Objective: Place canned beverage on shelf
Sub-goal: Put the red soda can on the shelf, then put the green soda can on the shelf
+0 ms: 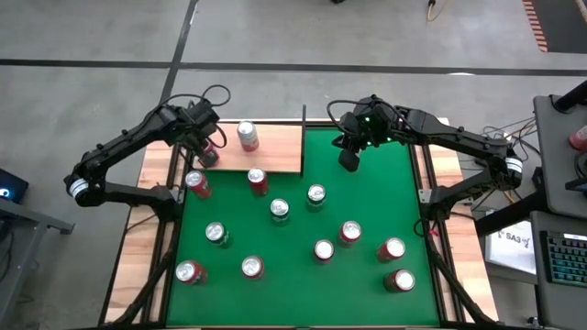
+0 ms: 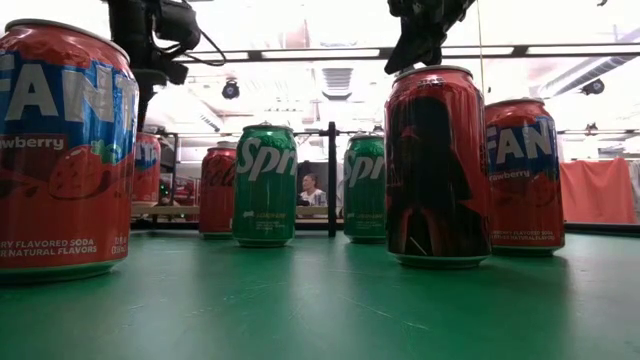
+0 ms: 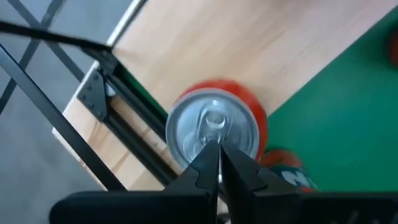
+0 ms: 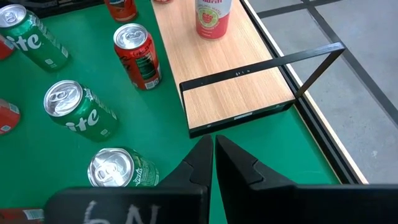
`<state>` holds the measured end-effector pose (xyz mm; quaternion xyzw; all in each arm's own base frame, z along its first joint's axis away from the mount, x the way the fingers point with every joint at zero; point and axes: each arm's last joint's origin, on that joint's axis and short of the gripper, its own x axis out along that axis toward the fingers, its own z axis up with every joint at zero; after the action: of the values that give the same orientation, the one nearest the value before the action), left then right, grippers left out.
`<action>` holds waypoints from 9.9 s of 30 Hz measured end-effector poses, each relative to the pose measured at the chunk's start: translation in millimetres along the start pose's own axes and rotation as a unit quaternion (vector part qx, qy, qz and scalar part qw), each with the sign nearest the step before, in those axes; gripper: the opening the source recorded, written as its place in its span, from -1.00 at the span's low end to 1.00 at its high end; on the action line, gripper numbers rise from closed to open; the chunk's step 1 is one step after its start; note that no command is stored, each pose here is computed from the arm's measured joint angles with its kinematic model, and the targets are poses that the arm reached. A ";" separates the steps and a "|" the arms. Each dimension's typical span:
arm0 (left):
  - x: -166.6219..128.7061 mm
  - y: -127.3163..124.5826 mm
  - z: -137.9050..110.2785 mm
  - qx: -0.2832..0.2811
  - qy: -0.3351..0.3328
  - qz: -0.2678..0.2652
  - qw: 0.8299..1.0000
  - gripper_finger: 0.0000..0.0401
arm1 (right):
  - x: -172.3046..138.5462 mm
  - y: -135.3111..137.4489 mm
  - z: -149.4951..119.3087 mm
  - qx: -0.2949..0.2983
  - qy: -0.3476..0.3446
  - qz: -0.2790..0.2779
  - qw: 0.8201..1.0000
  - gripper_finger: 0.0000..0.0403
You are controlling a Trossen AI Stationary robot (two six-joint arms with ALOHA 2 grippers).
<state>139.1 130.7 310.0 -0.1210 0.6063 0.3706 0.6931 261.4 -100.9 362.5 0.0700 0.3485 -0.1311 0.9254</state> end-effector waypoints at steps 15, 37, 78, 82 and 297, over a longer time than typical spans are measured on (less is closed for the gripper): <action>10.7 5.7 25.9 0.080 -0.037 0.067 0.994 -1.00 | 0.1 0.0 0.0 0.013 0.000 0.000 1.000 -0.95; 15.8 11.2 18.5 0.052 0.024 0.065 0.996 -1.00 | 0.1 0.0 -0.1 0.013 0.000 0.000 1.000 -0.95; 5.3 -1.4 -1.8 0.111 0.003 -0.090 0.990 -1.00 | 0.1 0.0 0.0 0.018 0.000 0.000 1.000 -0.95; 5.6 -0.3 -0.3 0.108 -0.003 -0.071 0.992 -1.00 | 0.1 0.0 0.0 0.018 0.000 0.000 1.000 -0.95; -70.4 -66.0 -39.7 0.144 -0.653 -0.150 0.728 -1.00 | 95.0 93.6 120.7 -0.182 0.016 -0.046 0.982 0.43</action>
<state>153.6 34.3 347.5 0.1632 0.0244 0.1577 0.9736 433.0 -56.5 393.3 -0.1136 0.3846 -0.1068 0.9098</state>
